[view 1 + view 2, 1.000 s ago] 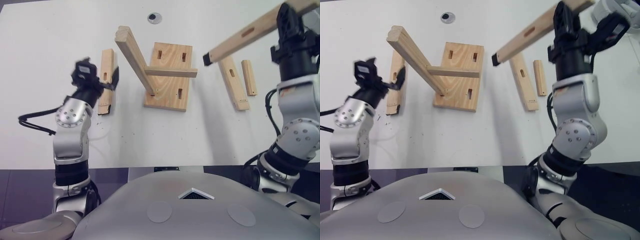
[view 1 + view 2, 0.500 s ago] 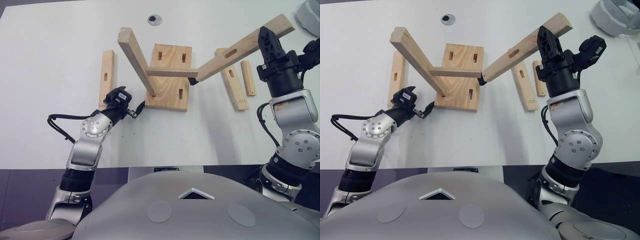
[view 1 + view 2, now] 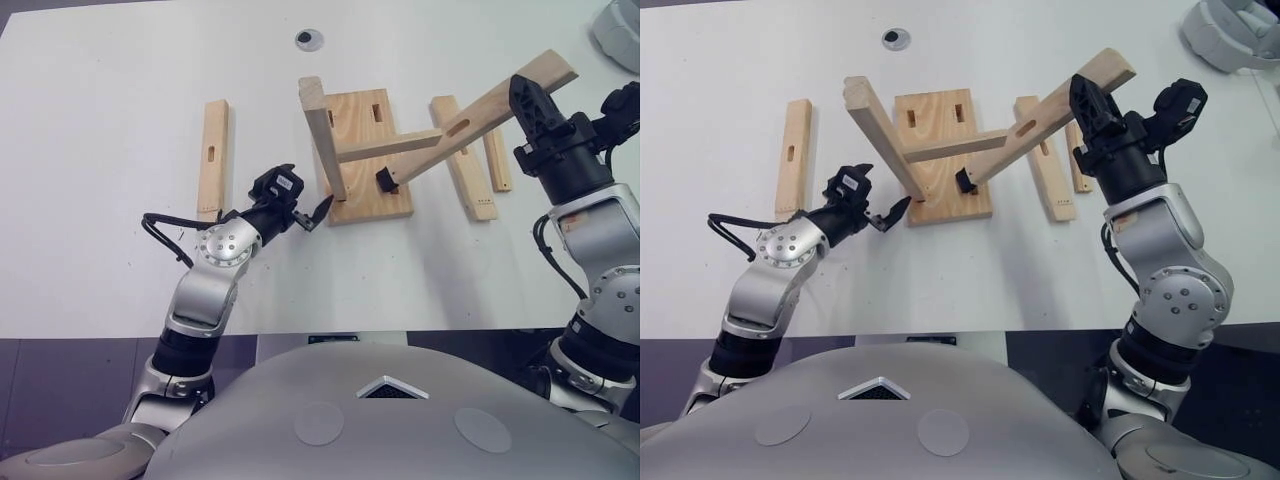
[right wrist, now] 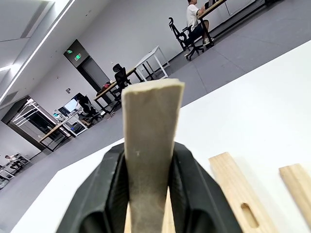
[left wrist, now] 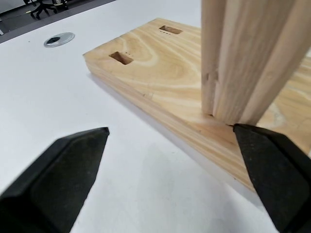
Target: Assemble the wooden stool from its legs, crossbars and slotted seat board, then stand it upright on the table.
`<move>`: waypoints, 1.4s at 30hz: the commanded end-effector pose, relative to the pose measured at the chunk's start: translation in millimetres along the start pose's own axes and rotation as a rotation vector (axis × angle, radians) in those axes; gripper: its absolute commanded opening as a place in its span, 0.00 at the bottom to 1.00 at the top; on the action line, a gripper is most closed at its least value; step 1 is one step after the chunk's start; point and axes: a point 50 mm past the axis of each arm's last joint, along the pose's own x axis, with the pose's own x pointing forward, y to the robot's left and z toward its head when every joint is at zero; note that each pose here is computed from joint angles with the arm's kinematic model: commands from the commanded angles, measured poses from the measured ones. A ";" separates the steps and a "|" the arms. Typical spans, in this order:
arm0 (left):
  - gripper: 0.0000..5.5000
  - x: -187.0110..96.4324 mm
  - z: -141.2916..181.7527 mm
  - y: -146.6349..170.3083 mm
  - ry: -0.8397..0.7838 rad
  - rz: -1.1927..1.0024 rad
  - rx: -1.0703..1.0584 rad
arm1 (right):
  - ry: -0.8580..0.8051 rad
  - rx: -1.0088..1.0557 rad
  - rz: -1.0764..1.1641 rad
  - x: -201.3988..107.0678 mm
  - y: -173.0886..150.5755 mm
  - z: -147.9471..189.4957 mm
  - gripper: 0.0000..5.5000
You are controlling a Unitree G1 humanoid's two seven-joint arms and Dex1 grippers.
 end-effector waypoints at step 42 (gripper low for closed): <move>0.86 -16.6 131.7 74.0 -0.384 0.140 0.162 | 0.287 -0.680 -0.035 5.6 4.1 -33.7 0.20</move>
